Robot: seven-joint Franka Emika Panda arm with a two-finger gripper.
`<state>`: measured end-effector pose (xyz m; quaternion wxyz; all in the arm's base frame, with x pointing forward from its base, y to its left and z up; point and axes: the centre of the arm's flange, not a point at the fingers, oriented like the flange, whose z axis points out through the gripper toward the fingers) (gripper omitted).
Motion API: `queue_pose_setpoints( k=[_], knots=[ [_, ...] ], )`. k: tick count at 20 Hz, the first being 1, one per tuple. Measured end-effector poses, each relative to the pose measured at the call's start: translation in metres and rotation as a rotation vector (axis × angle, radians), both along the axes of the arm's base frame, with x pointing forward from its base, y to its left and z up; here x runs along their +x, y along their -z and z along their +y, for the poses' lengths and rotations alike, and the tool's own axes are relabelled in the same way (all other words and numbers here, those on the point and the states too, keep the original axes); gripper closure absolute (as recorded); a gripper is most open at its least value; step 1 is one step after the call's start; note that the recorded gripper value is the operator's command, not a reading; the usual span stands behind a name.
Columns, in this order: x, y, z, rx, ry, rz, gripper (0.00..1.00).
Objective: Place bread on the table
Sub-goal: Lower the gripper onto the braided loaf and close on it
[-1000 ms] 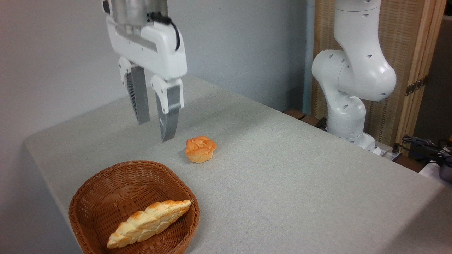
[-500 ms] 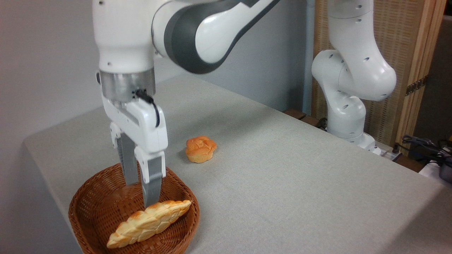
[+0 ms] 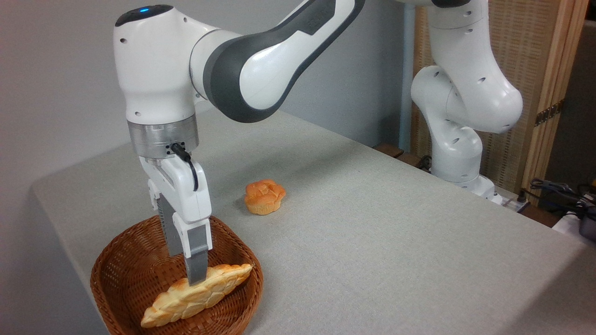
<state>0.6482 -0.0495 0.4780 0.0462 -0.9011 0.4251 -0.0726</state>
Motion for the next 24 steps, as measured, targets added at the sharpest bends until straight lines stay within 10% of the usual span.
queue_pose_setpoints(
  k=[13, 19, 24],
  knots=[
    [0.001, 0.025, 0.002, 0.093, 0.053, -0.038, 0.00],
    [-0.001, 0.031, 0.002, 0.109, 0.061, -0.027, 0.59],
    [-0.001, 0.036, 0.002, 0.112, 0.065, -0.020, 0.67]
  ],
)
